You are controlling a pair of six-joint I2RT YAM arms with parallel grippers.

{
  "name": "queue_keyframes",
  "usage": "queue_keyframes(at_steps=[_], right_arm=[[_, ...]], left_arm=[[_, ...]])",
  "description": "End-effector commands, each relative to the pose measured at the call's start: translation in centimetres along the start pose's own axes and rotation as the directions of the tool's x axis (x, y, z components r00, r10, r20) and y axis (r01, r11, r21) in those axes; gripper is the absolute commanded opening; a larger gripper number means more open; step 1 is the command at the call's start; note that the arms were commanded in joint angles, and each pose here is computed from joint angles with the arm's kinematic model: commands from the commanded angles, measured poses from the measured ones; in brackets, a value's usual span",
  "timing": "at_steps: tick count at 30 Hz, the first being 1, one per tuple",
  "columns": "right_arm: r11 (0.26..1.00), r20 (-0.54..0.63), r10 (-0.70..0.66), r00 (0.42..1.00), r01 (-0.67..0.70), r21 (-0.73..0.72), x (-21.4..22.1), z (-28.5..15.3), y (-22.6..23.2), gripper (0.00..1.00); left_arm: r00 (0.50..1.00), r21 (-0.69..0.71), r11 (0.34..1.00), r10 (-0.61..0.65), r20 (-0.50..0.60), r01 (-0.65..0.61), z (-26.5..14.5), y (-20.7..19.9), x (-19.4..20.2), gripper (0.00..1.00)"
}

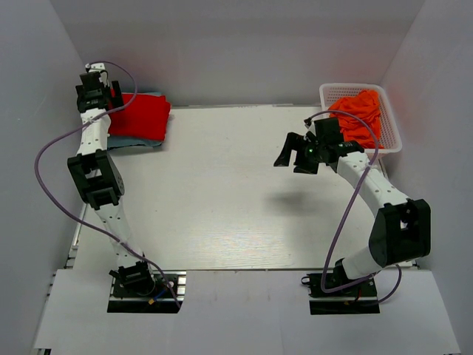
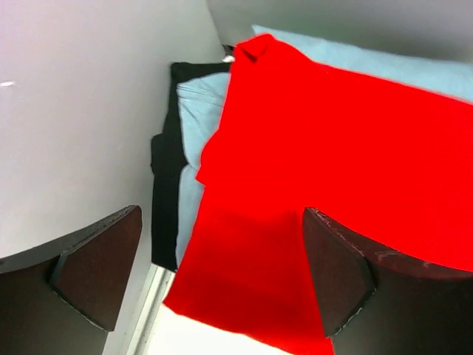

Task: Fold and stack the t-shirts
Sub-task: Put the neatly folded tshirt into the bin with left arm

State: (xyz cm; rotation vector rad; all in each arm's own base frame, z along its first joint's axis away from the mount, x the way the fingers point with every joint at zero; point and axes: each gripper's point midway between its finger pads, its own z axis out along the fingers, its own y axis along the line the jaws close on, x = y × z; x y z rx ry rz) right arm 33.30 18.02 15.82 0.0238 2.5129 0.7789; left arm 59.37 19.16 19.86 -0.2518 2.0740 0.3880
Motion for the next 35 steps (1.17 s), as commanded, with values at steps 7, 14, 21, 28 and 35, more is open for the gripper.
queue_keyframes(at_steps=[7, 14, 21, 28, 35], right_arm=[[0.999, 0.047, -0.030, 0.998, 0.031, -0.040, -1.1, -1.4, 1.5, 0.90], [0.999, 0.086, -0.043, 0.995, 0.044, -0.010, -0.7, -2.6, 1.0, 0.90], [1.000, 0.145, -0.029, 0.989, 0.030, -0.006, 0.5, -3.9, 0.7, 0.90], [0.996, 0.219, -0.027, 0.975, 0.007, 0.090, 2.8, -5.8, -2.0, 0.90], [0.998, 0.264, -0.033, 0.964, 0.015, 0.069, 5.7, -6.5, -3.0, 0.90]], left_arm=[[0.976, -0.068, 0.979, -0.184, 0.119, 0.192, -5.6, 2.1, -7.5, 0.99], [0.956, 0.123, 0.964, -0.252, 0.148, 0.235, -12.0, -1.3, -9.4, 0.99], [0.956, 0.436, 0.861, -0.295, 0.007, 0.262, -18.4, -9.6, -7.1, 0.99], [0.904, 0.612, 0.671, -0.370, -0.215, 0.420, -29.7, -17.6, 7.6, 0.99], [0.918, 0.511, 0.766, -0.277, -0.285, 0.390, -35.0, -15.2, 14.6, 0.99]])
